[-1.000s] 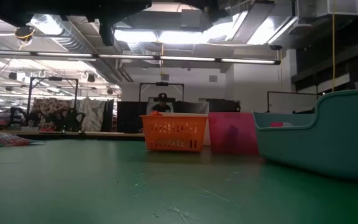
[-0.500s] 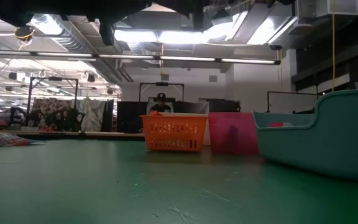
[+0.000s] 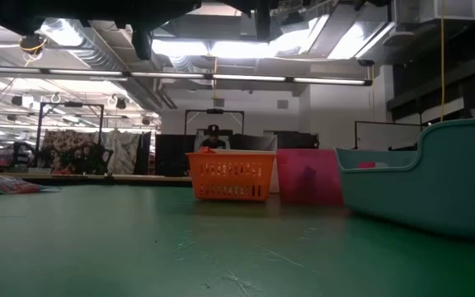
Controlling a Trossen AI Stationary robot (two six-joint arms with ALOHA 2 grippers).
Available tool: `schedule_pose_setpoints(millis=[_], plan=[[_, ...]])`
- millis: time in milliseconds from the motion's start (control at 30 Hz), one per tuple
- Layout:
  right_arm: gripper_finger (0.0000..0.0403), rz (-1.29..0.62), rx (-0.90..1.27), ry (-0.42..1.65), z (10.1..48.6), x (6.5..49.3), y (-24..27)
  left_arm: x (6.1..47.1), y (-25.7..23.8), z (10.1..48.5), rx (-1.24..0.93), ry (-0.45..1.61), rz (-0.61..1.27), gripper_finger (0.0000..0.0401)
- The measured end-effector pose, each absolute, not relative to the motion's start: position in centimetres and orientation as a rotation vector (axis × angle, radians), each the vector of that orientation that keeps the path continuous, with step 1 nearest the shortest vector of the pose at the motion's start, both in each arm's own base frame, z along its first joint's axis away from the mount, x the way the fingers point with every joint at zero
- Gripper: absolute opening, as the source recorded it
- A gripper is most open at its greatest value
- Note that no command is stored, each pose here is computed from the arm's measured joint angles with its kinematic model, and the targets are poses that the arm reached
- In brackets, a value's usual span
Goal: Sort candy
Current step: Put the blue lollipop into the green basket
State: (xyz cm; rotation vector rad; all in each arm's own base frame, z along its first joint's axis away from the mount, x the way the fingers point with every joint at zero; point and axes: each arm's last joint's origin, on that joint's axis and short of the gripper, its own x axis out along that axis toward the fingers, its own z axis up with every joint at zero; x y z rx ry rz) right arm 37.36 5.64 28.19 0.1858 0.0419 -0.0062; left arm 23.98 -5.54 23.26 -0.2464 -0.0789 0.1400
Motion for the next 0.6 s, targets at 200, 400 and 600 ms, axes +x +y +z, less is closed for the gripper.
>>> schedule_pose_setpoints(millis=[200,400,600], plan=[[0.0013,-0.006,0.186,0.042,28.2,37.4,5.7,24.0,-5.5,23.3,-0.247,-0.079,0.148,0.0],[0.0005,-0.004,0.157,0.04,28.4,37.3,5.6,24.0,-5.5,23.3,-0.249,-0.081,0.153,0.0014],[0.0006,-0.012,0.132,0.053,29.5,36.4,5.1,24.0,-5.5,23.2,-0.249,-0.077,0.157,0.0066]])
